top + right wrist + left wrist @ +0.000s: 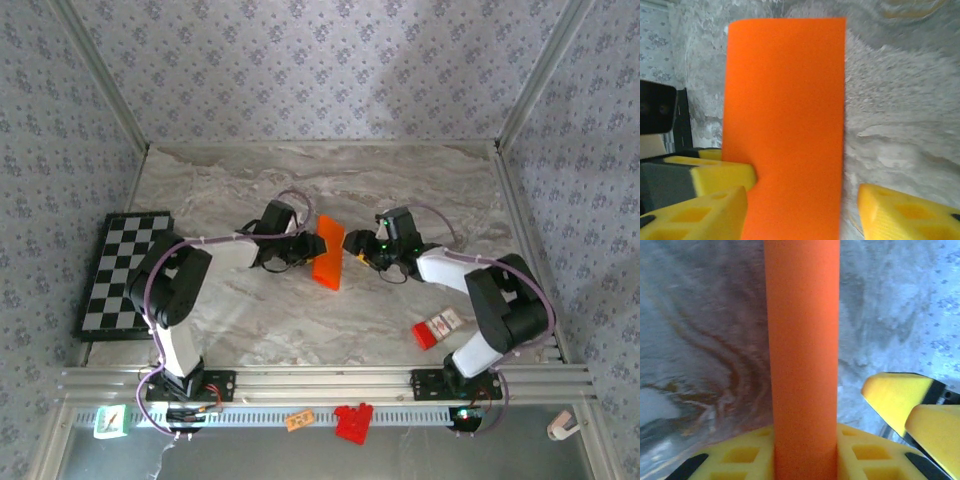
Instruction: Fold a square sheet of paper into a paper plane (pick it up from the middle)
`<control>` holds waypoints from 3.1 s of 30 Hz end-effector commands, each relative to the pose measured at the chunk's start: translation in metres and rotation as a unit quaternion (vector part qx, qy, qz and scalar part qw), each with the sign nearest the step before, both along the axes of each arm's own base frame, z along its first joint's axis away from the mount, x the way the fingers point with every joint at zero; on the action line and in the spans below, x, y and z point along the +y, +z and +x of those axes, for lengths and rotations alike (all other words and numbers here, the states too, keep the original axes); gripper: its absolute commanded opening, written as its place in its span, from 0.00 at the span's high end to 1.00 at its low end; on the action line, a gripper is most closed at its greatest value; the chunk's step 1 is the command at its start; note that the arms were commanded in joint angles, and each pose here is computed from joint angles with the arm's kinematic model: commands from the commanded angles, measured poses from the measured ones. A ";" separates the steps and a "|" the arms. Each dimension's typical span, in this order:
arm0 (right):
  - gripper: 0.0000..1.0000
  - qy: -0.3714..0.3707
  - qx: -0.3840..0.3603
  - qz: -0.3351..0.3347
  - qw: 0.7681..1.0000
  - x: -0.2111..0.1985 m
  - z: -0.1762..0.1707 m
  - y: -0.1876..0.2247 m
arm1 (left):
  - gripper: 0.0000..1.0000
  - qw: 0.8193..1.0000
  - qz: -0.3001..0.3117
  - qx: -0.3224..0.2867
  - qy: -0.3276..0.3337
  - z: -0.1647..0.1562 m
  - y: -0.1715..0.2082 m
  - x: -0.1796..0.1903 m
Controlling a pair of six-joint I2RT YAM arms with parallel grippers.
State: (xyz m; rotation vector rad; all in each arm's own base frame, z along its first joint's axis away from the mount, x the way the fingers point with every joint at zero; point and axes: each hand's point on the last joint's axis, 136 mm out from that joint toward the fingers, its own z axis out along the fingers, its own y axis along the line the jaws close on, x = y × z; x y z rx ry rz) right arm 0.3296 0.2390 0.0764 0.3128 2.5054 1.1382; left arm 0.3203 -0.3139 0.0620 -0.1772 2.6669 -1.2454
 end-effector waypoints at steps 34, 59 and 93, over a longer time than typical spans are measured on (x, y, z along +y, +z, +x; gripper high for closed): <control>0.84 0.064 0.177 -0.119 0.975 0.030 -0.018 -0.087 | 0.37 0.989 0.144 -0.018 0.002 -0.009 -0.008 0.048; 0.77 0.060 0.061 -0.011 0.996 0.037 -0.001 -0.017 | 0.35 0.975 0.220 0.019 -0.037 -0.010 -0.035 0.042; 0.69 -0.017 0.028 -0.040 0.999 -0.014 0.001 -0.011 | 0.53 0.964 0.256 0.062 -0.036 -0.016 -0.058 0.051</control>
